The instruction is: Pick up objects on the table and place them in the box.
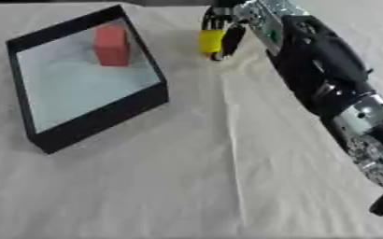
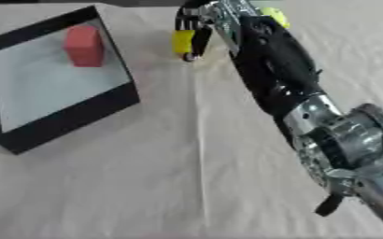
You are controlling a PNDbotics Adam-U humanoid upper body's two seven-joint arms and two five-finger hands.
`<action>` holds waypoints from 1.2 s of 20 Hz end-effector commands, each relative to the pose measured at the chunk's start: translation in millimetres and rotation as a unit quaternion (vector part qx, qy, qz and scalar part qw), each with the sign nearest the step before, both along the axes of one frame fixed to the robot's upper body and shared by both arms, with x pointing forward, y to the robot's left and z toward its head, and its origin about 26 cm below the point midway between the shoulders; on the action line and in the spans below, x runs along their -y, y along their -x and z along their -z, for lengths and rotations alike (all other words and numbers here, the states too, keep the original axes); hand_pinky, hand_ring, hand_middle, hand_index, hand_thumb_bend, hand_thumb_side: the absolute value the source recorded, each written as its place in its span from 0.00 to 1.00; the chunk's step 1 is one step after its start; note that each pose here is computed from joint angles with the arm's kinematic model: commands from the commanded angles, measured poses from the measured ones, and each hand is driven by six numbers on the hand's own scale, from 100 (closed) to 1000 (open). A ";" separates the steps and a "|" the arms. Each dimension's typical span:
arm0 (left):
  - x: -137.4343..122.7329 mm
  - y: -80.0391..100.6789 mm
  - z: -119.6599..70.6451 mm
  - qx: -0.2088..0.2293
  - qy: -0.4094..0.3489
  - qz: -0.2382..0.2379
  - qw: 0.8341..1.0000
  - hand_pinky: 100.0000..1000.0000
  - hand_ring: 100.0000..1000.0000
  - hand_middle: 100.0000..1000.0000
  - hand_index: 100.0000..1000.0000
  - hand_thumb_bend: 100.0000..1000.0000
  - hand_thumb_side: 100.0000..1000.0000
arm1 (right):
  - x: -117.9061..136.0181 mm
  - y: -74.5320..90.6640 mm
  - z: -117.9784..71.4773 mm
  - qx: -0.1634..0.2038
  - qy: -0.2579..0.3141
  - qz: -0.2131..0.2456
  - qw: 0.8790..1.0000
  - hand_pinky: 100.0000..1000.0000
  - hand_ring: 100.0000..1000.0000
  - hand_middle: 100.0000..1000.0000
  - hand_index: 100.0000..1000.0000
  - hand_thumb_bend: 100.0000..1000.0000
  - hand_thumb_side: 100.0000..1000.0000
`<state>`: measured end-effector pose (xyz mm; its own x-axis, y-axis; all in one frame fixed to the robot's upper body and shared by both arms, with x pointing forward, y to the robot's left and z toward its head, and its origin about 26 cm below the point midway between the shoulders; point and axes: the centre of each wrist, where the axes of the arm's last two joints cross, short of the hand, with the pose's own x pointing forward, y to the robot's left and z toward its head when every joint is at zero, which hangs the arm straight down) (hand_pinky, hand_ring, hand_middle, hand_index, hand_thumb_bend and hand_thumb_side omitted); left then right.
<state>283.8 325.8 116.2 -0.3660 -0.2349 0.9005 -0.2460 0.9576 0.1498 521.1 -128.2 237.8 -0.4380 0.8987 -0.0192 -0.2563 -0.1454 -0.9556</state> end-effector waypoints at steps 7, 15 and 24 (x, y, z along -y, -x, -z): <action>0.1 0.0 -6.4 0.010 -0.006 0.006 1.000 0.88 0.72 0.75 0.77 0.05 0.88 | -6.8 1.6 -12.6 0.095 -0.002 0.001 0.995 0.77 0.66 0.53 0.72 0.33 0.00; 0.9 -0.5 -6.8 0.010 -0.005 0.011 1.000 0.88 0.72 0.75 0.77 0.06 0.88 | -10.4 1.6 -4.5 0.161 -0.035 -0.008 0.986 0.70 0.54 0.39 0.54 0.33 0.00; 0.0 0.0 -6.2 0.007 -0.007 0.013 1.000 0.88 0.72 0.75 0.77 0.06 0.89 | -7.9 1.1 -9.1 0.154 -0.063 -0.017 0.986 0.66 0.49 0.33 0.47 0.34 0.00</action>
